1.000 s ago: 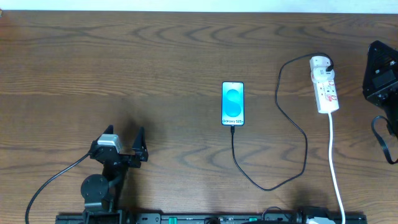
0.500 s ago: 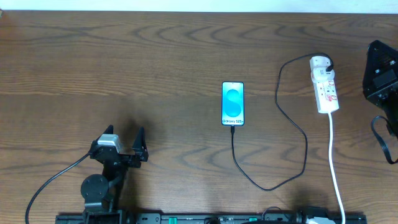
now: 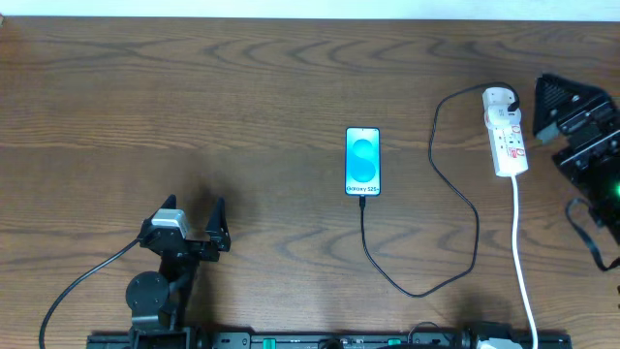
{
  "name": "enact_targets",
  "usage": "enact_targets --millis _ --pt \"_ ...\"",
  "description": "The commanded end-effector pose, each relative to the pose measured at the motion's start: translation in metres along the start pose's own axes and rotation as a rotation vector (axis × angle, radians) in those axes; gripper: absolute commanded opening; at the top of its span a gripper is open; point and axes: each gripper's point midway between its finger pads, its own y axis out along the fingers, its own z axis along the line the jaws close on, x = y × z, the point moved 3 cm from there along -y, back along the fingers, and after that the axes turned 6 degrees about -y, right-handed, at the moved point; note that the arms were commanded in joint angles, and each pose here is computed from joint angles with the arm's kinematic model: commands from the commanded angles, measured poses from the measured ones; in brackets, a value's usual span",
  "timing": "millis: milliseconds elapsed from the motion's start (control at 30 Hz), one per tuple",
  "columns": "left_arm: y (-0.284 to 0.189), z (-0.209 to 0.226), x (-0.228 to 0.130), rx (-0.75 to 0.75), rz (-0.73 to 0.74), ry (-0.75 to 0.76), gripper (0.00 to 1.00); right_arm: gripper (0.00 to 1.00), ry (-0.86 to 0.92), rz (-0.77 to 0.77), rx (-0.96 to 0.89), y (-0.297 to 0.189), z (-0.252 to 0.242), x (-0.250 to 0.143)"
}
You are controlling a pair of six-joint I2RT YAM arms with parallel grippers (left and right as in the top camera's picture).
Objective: Plug charger to phone and switch on socket
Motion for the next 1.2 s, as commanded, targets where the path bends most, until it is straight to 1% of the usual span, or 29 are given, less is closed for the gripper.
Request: enact_targets --millis 0,133,300,367,500,700,767,867,967,1167 --pt "0.002 0.004 -0.013 0.01 0.034 -0.008 0.88 0.99 0.013 0.041 -0.023 -0.002 -0.005 -0.01" --pt "0.002 0.004 -0.013 0.01 0.034 -0.008 0.88 0.99 0.017 0.054 -0.054 -0.002 -0.011 -0.013" --pt "0.002 0.004 -0.013 0.01 0.034 -0.008 0.88 0.99 0.033 0.124 -0.115 -0.005 -0.023 -0.029" --pt "0.002 0.004 -0.013 0.01 0.034 -0.008 0.88 0.99 0.029 0.11 -0.172 -0.006 -0.033 -0.028" --pt "0.002 0.004 -0.013 0.01 0.034 -0.008 0.88 0.99 -0.172 0.162 -0.241 -0.007 -0.046 -0.037" --pt "0.002 0.004 -0.013 0.01 0.034 -0.008 0.88 0.99 -0.451 0.177 -0.227 0.002 -0.04 -0.041" --pt "0.002 0.004 -0.013 0.01 0.034 -0.008 0.88 0.99 -0.552 0.164 -0.189 0.01 -0.036 -0.043" --pt "0.002 0.004 -0.013 0.01 0.034 -0.008 0.88 0.99 -0.627 0.121 -0.145 0.024 -0.036 -0.047" --pt "0.002 0.004 -0.013 0.01 0.034 -0.008 0.88 0.99 -0.628 0.051 -0.113 0.043 -0.049 -0.061" --pt "0.002 0.004 -0.013 0.01 0.034 -0.008 0.88 0.99 -0.625 -0.073 -0.056 0.064 -0.078 -0.092"
